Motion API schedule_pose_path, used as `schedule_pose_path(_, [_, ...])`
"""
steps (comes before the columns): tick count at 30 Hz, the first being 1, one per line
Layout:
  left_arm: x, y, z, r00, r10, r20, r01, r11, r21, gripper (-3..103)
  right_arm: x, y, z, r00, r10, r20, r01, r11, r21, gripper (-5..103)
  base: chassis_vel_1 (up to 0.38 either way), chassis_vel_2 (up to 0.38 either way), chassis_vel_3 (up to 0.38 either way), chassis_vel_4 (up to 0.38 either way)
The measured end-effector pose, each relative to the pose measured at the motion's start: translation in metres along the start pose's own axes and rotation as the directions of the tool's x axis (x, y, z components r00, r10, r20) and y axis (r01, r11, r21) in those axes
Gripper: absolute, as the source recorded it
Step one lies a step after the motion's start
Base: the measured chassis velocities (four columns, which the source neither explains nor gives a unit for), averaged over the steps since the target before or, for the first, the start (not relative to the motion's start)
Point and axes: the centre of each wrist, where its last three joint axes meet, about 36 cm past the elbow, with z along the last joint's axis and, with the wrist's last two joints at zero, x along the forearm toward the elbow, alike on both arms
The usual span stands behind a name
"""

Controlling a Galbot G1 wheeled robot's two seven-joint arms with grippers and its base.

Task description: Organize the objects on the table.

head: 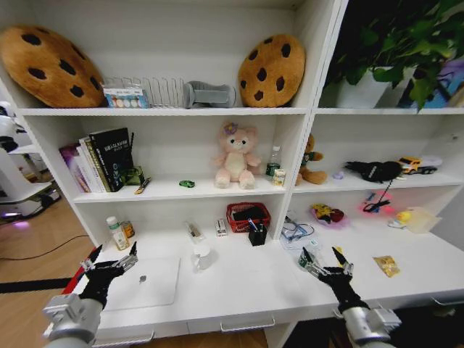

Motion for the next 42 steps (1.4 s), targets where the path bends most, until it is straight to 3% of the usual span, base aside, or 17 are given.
schedule_pose_path(9, [0.0,0.0,0.0,1.0,0.001,0.0,-0.001,1.0,0.0,100,-0.003,-0.009,0.009,0.999,0.044,0.011,-0.044,0.999,-0.007,100,-0.174,-0.165,0.17,0.177])
schedule_pose_path(17, [0.0,0.0,0.0,1.0,0.001,0.0,-0.001,1.0,0.0,100,-0.006,-0.004,0.025,1.0,-0.007,0.018,0.007,1.0,-0.005,100,-0.062,-0.083,0.075,0.075])
schedule_pose_path(22, [0.0,0.0,0.0,1.0,0.001,0.0,-0.001,1.0,0.0,100,-0.036,0.009,0.044,0.994,-0.108,-0.016,0.108,0.994,0.014,100,0.045,0.04,-0.025,-0.032])
schedule_pose_path(30, [0.0,0.0,0.0,1.0,0.0,0.0,0.0,1.0,0.0,100,-0.095,0.003,0.064,0.99,-0.13,-0.056,0.133,0.99,0.049,100,0.017,0.022,-0.004,-0.011])
schedule_pose_path(42, [0.0,0.0,0.0,1.0,0.0,0.0,0.0,1.0,0.0,100,-0.116,0.013,0.084,0.982,-0.153,-0.11,0.157,0.987,0.026,100,0.0,0.0,0.0,0.0])
